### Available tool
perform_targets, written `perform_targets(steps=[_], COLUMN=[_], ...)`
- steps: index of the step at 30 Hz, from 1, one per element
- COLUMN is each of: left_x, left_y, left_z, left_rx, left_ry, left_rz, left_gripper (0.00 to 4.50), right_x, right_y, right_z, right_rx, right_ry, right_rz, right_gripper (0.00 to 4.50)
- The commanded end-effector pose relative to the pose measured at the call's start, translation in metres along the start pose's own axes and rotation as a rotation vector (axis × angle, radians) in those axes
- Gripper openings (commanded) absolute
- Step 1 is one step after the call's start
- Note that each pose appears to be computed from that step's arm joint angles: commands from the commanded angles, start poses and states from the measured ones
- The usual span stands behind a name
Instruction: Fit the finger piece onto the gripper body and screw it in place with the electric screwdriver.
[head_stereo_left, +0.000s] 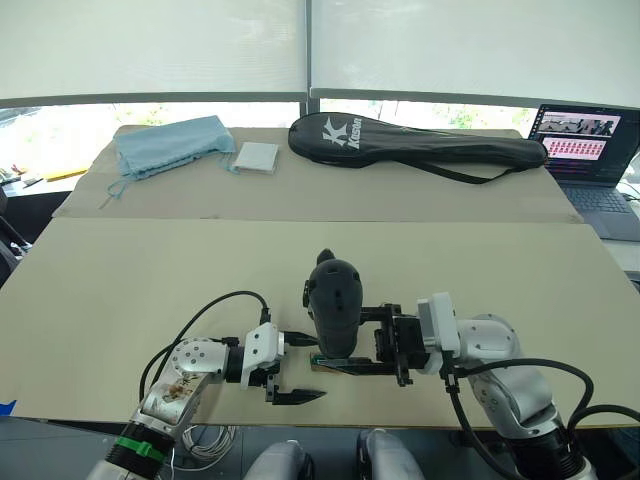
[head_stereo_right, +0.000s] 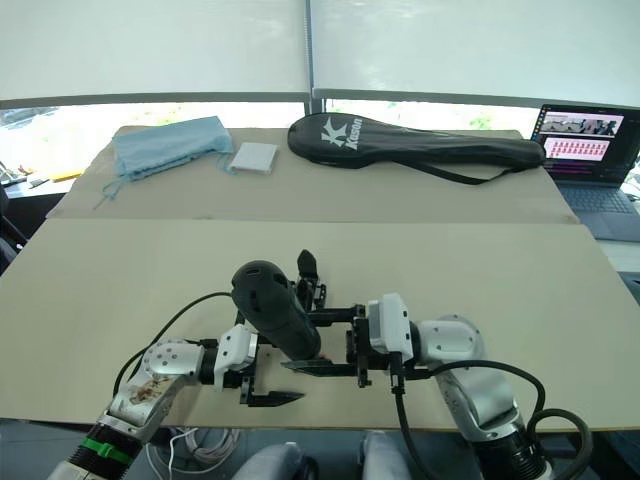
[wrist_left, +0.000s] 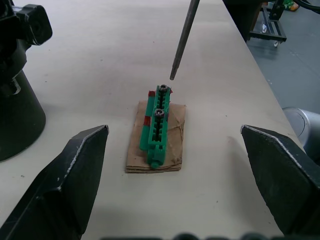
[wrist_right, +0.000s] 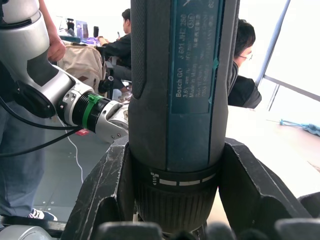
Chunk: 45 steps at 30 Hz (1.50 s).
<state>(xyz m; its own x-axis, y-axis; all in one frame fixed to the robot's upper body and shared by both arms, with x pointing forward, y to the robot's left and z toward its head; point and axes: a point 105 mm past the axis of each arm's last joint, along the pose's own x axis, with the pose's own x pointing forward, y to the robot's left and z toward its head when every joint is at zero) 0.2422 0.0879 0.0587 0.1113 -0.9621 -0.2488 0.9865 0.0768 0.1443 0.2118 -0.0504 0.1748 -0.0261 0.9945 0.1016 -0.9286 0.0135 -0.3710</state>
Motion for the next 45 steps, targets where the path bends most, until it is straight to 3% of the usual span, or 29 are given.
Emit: perform_targets(steps=[1,45], left_x=[0.0055,0.0134], left_y=[-0.0042,-0.0058], left_z=[-0.0059,-0.0034], left_rx=[-0.023,-0.042], left_ry=[0.008,-0.015], left_rz=[-0.016,-0.012], left_gripper=[4.50,4.50], right_x=[0.0001,-0.0014], right_y=[0.0003,-0.0036], right_z=[0.0184,0.0091], right_rx=[-0.085,-0.080], right_ry=[-0.056,-0.026], right_rz=[0.001,-0.008], right_gripper=[1.92,1.92])
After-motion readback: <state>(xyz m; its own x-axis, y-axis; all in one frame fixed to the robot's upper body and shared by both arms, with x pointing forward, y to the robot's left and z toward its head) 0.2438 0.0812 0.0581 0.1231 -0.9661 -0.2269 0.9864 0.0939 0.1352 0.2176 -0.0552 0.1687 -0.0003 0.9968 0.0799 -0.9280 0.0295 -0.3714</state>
